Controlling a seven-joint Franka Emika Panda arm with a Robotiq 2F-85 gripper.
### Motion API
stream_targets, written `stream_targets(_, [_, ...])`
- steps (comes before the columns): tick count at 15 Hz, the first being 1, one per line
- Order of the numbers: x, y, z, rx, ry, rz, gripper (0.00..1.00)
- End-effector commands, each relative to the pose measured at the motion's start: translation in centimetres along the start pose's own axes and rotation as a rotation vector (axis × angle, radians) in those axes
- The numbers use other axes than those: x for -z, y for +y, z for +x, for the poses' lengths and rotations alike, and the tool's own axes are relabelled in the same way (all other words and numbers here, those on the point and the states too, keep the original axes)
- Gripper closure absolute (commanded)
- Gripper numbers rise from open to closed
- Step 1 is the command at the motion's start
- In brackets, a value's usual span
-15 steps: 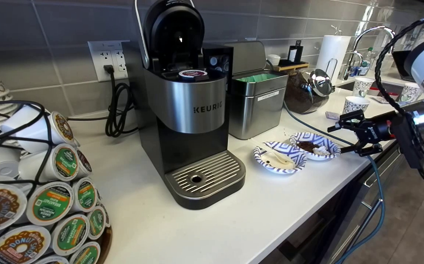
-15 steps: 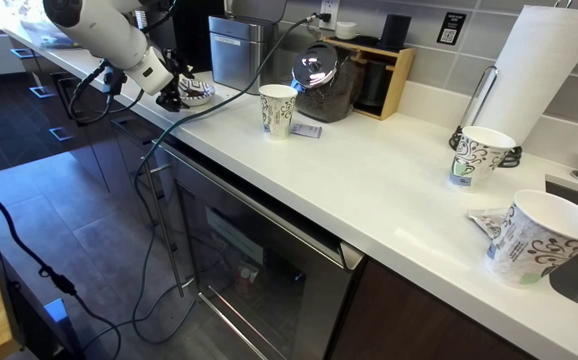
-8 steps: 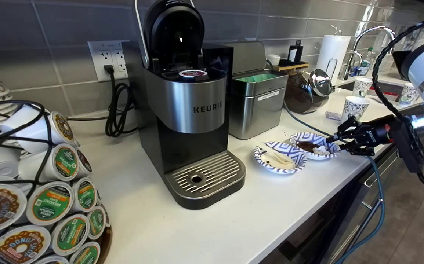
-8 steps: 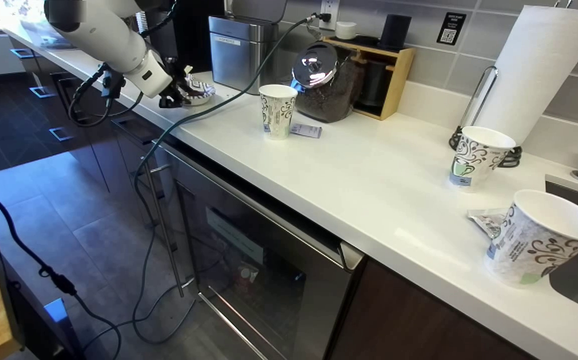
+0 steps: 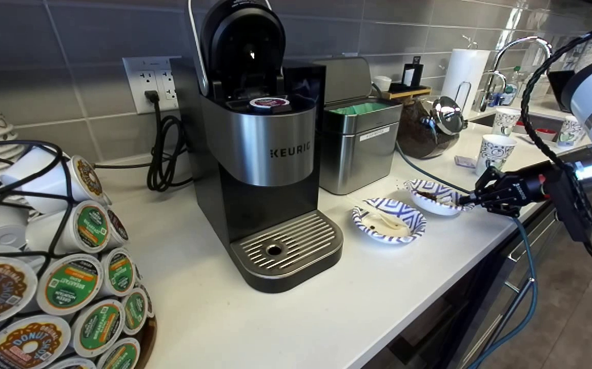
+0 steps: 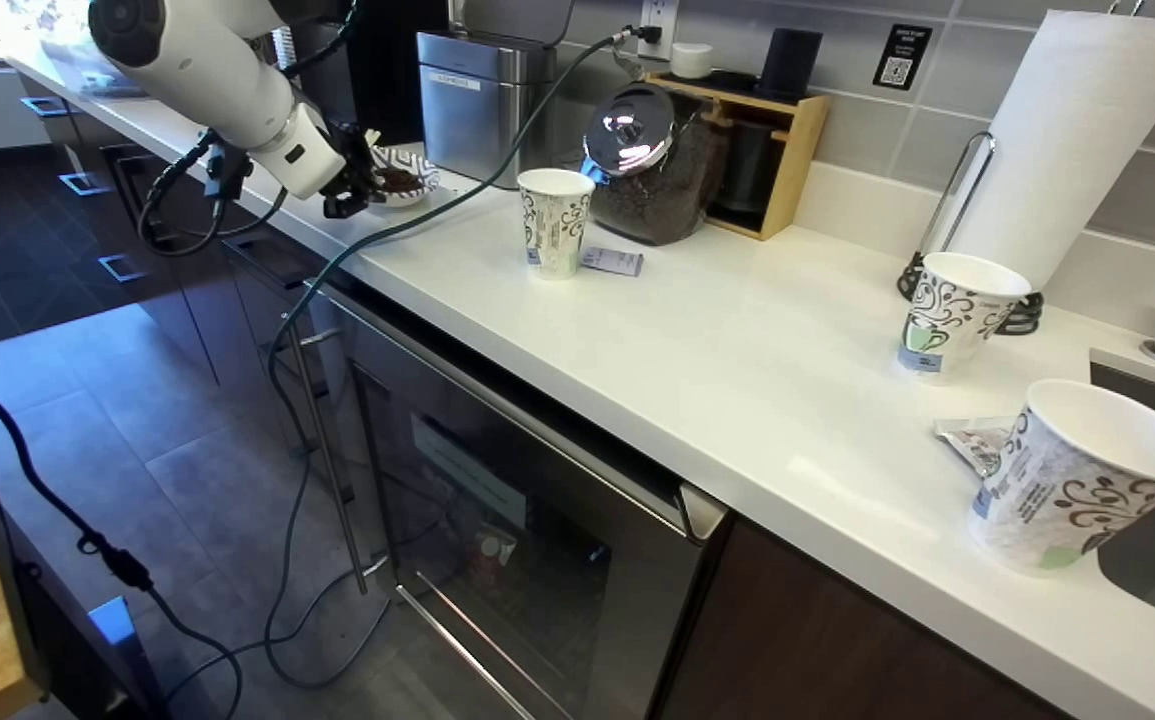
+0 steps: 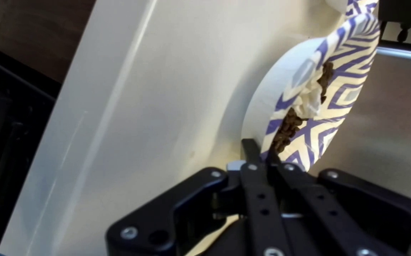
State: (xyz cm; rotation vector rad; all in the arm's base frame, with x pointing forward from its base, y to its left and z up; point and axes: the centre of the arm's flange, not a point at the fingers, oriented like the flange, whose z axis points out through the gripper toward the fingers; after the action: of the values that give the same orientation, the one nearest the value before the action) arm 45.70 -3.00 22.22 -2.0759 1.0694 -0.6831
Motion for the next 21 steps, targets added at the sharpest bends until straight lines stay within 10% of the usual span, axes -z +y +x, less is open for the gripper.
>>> stream_targets(1, [1.4,0.4,0.7,-0.007,0.012,0.001,0.99])
stream_targets(21, [25.7,-11.3,8.3,0.07,0.069,-0.022,0.99])
